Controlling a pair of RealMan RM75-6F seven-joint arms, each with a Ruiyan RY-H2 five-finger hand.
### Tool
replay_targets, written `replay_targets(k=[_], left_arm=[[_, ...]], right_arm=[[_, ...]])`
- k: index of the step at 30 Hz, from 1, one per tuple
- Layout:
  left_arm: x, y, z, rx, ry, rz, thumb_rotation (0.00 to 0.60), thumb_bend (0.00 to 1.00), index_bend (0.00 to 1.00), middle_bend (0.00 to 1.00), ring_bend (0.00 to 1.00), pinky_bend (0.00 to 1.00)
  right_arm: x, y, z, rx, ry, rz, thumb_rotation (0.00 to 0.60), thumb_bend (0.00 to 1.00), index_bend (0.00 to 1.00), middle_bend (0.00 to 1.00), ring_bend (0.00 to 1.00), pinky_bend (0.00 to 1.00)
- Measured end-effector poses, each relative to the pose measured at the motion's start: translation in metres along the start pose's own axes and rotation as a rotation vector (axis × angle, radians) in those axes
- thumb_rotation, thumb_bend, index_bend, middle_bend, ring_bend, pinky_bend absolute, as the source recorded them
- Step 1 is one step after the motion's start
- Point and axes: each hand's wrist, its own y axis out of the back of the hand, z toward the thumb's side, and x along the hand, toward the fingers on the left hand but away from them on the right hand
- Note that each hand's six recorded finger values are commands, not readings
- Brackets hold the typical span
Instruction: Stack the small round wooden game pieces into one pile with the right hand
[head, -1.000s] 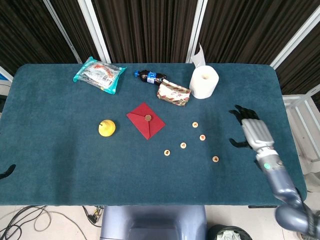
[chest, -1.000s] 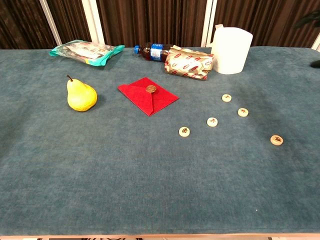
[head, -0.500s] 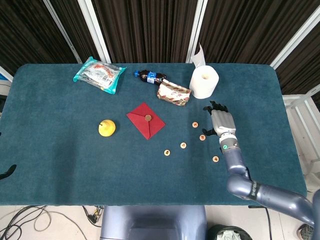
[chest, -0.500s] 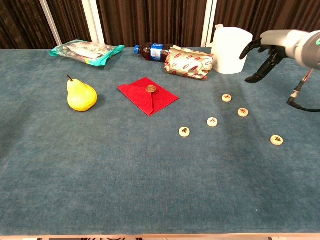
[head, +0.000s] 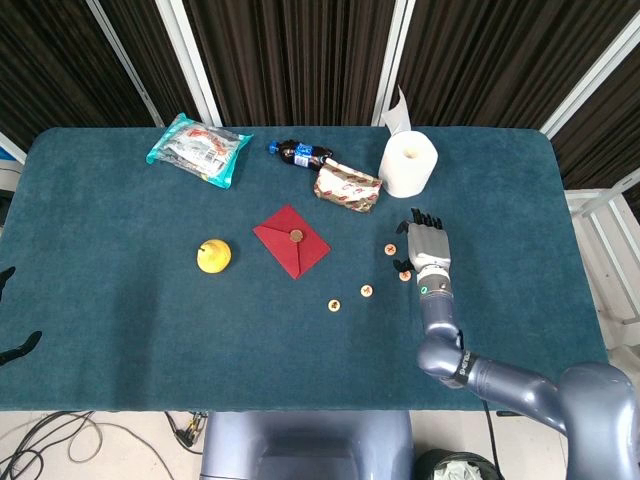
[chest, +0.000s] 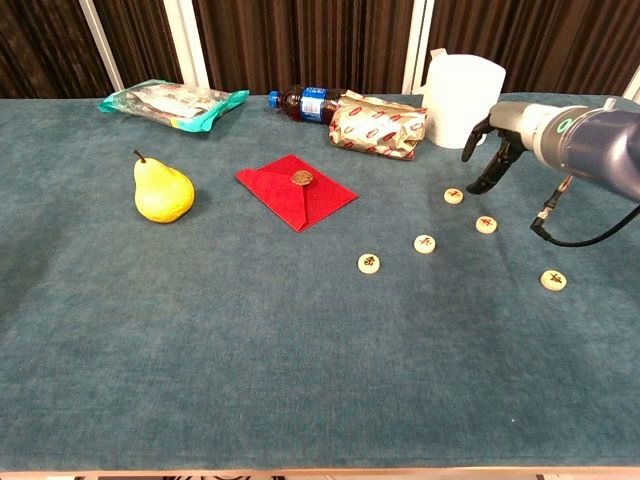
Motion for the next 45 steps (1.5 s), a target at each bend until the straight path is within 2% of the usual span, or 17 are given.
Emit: replay_targets(k=[11,25,45], left_arm=[[-0.002,0.000,0.001,0.007,0.003,0.004,0.600,0.16,0.11,0.01,0.00,0.01],[-0.002,0.001,-0.001,0.007,0.011,0.010,0.600,0.16,0.11,0.01,0.00,0.01],[-0.002,0.003,-0.004,0.003,0.019,0.013,0.600,0.16,0.11,0.01,0.00,0.01]], right_arm=[[-0.013,-0.015,0.008,0.025,-0.023,0.004,0.600,0.34,0.38,0.00,0.01,0.04],[-0.024,-0.020,0.010,0.021,-0.054,-0.008,0.600,0.34,0.45,0.00,0.01,0.04],[-0.032,-0.032,0.015,0.021,-0.063,-0.001,0.600,0.34,0.49,0.00,0.01,0.04]])
